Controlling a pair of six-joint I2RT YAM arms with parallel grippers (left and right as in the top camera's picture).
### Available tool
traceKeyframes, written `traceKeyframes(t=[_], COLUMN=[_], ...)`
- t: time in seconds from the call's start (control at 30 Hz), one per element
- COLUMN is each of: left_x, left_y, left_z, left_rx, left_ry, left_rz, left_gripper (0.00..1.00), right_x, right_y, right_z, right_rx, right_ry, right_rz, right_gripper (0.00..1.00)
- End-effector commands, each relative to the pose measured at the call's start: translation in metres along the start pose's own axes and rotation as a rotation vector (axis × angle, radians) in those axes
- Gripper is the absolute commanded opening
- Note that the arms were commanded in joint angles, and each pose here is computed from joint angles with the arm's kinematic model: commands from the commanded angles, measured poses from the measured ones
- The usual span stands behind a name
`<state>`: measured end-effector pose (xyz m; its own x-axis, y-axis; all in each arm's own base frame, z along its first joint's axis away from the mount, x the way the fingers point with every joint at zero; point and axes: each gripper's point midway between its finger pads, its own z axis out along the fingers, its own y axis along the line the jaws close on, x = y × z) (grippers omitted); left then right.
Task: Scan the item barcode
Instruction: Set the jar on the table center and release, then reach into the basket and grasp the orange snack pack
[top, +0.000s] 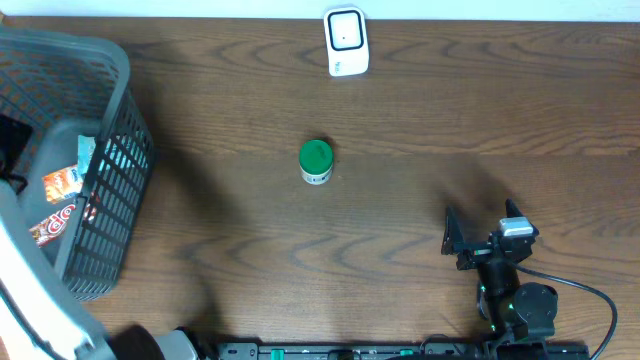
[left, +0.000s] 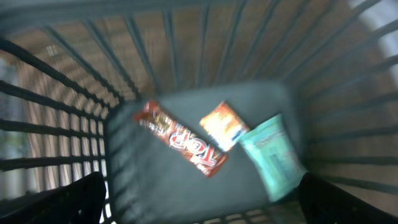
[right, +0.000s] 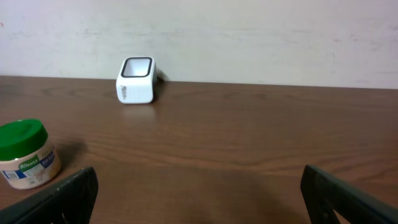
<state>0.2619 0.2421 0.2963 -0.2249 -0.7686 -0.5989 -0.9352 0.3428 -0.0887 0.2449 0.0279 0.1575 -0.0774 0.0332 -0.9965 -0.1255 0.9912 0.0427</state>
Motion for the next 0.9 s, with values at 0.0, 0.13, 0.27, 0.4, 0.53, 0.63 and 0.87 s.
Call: traceKeyframes(t=[0.0,0.13,0.27,0.4,0.53,0.63,0.87], left_x=[0.025,0.051,0.079,0.096,0.099,0.095,0.078], left_y=[-0.008,-0.045,-0.054,-0.046,-0.035,-0.034,-0.042], left_z=[0.059,0.109,0.154,0.192,0.221,0.231,0.241], left_rx=[0.000,0.169,0.210,0.156,0.064,0.046,0.054], left_ry=[0.170,0.296,0.409,0.470,0.470,0.447,0.358], left_rz=[0.090,0.388,0.547,0.626,0.669,0.711,0.738], left_gripper=[0.99,0.99,0.99,0.99,0.99,0.99,0.98], right_x=[0.000,0.000,0.000,0.000,0.000,0.000,0.000], right_y=[-0.001,-0.001,-0.001,-0.001,-0.001,-0.001,-0.001], right_z=[0.000,0.000,0.000,0.000,0.000,0.000,0.000], right_rx=[0.004,0.004,0.004,0.004,0.004,0.004,0.004], right_ry=[0.000,0.000,0.000,0.000,-0.001,-0.001,-0.001], right_rz=[-0.011,-0.011,-0.010,-0.010,-0.011,-0.011,-0.011], right_gripper=[0.99,0.99,0.99,0.99,0.99,0.99,0.99])
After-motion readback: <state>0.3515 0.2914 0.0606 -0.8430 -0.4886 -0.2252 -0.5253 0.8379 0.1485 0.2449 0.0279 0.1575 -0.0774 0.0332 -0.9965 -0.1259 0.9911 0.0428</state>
